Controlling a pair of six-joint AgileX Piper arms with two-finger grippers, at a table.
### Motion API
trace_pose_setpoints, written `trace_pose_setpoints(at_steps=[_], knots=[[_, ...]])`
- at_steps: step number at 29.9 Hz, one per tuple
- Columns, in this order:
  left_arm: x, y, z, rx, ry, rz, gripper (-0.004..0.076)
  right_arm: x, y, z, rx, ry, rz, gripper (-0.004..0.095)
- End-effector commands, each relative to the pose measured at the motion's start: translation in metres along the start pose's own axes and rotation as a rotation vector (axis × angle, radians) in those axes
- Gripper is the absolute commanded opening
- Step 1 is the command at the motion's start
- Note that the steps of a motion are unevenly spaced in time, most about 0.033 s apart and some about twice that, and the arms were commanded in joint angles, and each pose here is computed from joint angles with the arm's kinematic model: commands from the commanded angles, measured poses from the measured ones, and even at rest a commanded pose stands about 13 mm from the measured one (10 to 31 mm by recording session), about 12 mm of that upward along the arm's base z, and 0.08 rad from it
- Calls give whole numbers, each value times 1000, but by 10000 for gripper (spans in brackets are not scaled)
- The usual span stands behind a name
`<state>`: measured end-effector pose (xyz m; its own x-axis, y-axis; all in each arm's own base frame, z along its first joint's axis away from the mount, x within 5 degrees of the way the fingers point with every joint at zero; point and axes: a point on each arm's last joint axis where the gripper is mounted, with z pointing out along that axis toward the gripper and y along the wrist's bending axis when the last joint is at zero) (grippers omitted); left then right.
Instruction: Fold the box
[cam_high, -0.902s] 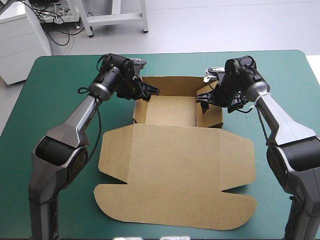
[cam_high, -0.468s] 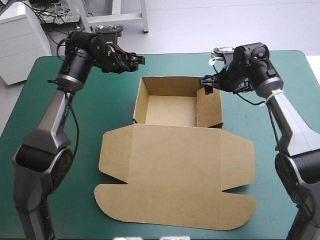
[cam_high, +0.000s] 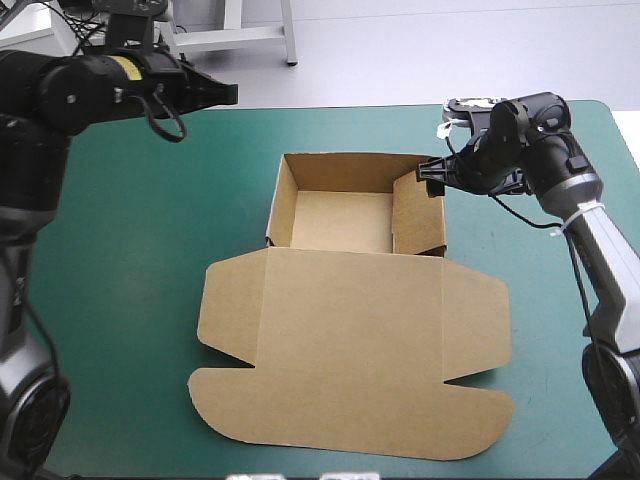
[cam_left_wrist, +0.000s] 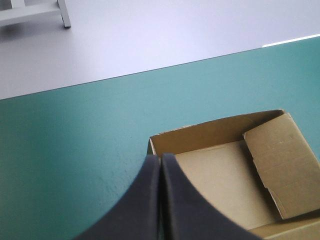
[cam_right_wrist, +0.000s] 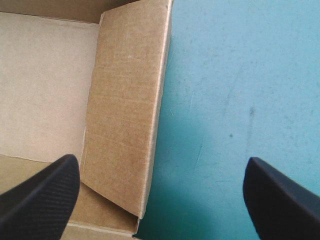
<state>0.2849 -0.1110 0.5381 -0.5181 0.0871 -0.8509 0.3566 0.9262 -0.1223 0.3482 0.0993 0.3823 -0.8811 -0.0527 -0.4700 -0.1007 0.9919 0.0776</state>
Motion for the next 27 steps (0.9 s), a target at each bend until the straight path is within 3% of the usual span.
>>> trace_pose_setpoints(at_steps=[1,6,12,16,27], knots=[[11,-4,-60,14,-37,22,-32,-2,1,-24,-37,-75,16,825],[47,-2,-93,-7,4,39,-32,-10,3,-3,-34,-77,56,825],[98,3,-118,-34,50,35,-32,-10,3,36,-8,37,63,825],[134,6,-122,-36,73,30,-32,-10,8,60,-41,89,70,825],[200,11,-134,-37,58,16,-32,-10,8,93,-26,148,63,812]])
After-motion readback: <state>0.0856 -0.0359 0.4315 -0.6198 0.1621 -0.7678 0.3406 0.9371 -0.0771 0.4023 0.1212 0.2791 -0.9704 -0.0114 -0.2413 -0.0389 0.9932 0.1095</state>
